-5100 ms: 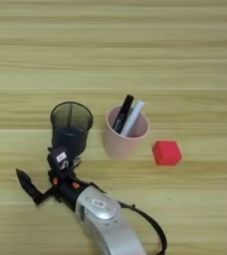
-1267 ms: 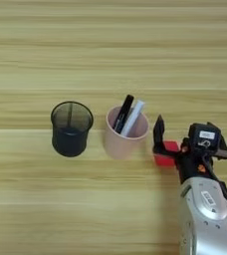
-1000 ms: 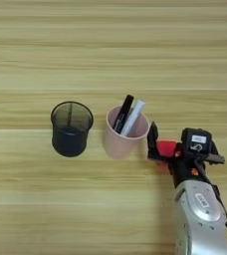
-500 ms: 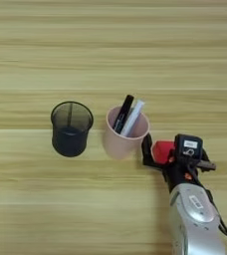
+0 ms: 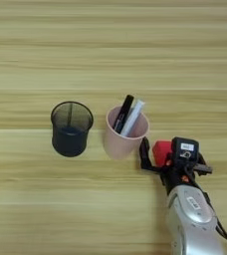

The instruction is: Move the objects on the table

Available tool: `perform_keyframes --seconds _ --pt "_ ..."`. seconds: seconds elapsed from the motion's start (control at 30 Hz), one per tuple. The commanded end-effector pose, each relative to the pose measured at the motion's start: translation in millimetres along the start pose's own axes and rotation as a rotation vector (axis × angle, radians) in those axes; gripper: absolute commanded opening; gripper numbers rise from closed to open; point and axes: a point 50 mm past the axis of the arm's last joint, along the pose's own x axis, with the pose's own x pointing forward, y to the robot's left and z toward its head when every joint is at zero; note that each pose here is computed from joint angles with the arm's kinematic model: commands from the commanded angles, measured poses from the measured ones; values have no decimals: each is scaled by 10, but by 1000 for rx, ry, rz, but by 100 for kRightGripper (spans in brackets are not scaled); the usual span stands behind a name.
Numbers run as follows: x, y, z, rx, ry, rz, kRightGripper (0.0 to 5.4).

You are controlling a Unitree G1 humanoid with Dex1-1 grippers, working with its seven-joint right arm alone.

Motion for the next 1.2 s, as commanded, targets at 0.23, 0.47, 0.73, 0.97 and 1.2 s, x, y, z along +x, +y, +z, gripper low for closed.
perform_keyframes --seconds 0.23,0.47,0.73,0.97,1.2 --pt "61 -11 119 -23 -51 -3 535" --pt "70 -16 87 -9 -33 -5 535" --pt "86 -21 36 0 -5 -5 535" --pt "101 -27 -20 11 21 -7 535" --pt "106 -29 -34 18 28 -8 535"
